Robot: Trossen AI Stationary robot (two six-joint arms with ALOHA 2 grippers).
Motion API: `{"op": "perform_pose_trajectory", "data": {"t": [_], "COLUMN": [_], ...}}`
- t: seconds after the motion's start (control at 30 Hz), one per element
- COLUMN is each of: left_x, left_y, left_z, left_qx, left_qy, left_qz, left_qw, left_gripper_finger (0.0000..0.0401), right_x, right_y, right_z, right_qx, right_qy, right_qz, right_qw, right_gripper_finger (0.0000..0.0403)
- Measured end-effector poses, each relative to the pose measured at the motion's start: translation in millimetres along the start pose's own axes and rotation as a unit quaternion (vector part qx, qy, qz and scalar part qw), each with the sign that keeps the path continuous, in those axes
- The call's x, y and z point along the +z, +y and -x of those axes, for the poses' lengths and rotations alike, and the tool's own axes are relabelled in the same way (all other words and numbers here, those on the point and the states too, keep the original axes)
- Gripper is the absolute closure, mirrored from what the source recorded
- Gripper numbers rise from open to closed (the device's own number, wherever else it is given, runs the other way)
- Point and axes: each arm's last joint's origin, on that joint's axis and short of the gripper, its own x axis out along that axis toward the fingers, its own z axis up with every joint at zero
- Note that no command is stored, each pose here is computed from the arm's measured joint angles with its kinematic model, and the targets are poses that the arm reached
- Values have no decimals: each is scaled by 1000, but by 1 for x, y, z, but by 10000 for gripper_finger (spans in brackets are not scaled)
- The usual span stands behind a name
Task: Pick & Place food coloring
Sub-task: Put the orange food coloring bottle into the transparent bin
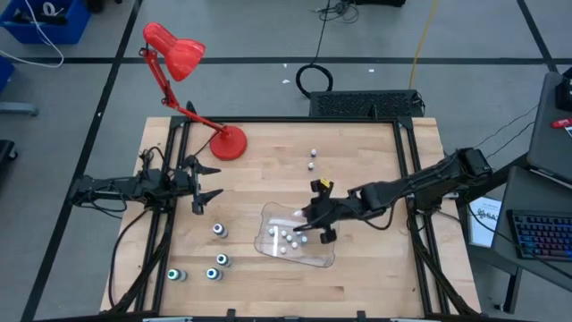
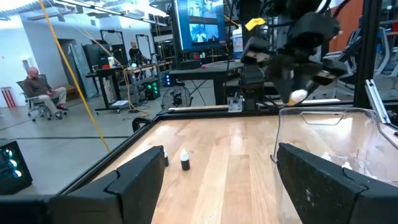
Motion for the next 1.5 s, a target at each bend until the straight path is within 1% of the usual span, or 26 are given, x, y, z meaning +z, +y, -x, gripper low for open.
{"op": "perform_pose_trajectory", "data": {"t": [0.2, 0.27, 0.33, 0.4, 0.53, 0.63, 0.7, 0.8, 0.87, 0.9, 0.93, 1.0, 1.07, 1.1, 1.2, 1.27, 1.33, 1.4, 1.43, 1.5], "left_x": [8, 11, 13, 14, 14, 11, 10, 11, 11, 10, 10, 9, 6, 4, 1, 0, 5, 15, 21, 34], "left_y": [1, 1, 2, 2, 2, 2, 2, 0, -2, -2, -2, 1, 2, 2, 0, -2, -5, -8, -10, -15], "left_z": [0, 1, 1, 1, 1, 1, 1, 1, 1, 0, 0, -2, -5, -8, -18, -27, -40, -60, -71, -95], "left_qx": [5, 6, 6, 6, 6, 10, 8, -24, -51, -54, -45, 4, 49, 59, 64, 67, 68, 65, 57, 22], "left_qy": [-41, -57, -66, -74, -70, -54, -49, -54, -54, -52, -50, -45, -30, -19, 1, 33, 71, 107, 125, 154], "left_qz": [11, 24, 40, 52, 46, 45, 60, 104, 101, 96, 99, 130, 154, 156, 163, 158, 142, 111, 92, 52], "left_qw": [999, 998, 997, 996, 996, 997, 997, 993, 992, 993, 993, 991, 986, 986, 985, 985, 985, 986, 986, 986], "left_gripper_finger": [95, 95, 95, 95, 95, 95, 95, 96, 95, 95, 95, 95, 95, 95, 96, 96, 96, 96, 96, 96], "right_x": [8, 4, -4, -9, -18, -26, -29, -36, -37, -38, -38, -39, -38, -38, -38, -39, -40, -41, -41, -41], "right_y": [1, 2, 4, 3, -3, -6, -9, -14, -16, -18, -19, -22, -25, -27, -34, -38, -42, -46, -47, -48], "right_z": [-1, -6, -13, -17, -24, -28, -30, -33, -34, -34, -35, -35, -36, -36, -36, -37, -38, -38, -38, -38], "right_qx": [-8, -15, -20, -14, 9, 0, -6, 7, 7, 3, 1, -5, 5, 13, 28, 28, 23, 19, 18, 15], "right_qy": [-53, -82, -98, -119, -163, -180, -185, -179, -179, -179, -179, -178, -189, -196, -212, -215, -213, -211, -211, -212], "right_qz": [5, 5, 11, 6, -13, -19, -19, -16, -15, -11, -6, 4, 12, 16, 18, 18, 15, 8, 4, 2], "right_qw": [999, 996, 995, 993, 987, 983, 983, 984, 984, 984, 984, 984, 982, 980, 977, 976, 977, 977, 977, 977], "right_gripper_finger": [357, 357, 357, 357, 357, 357, 358, 359, 359, 359, 359, 359, 359, 359, 359, 359, 359, 359, 359, 359]}}
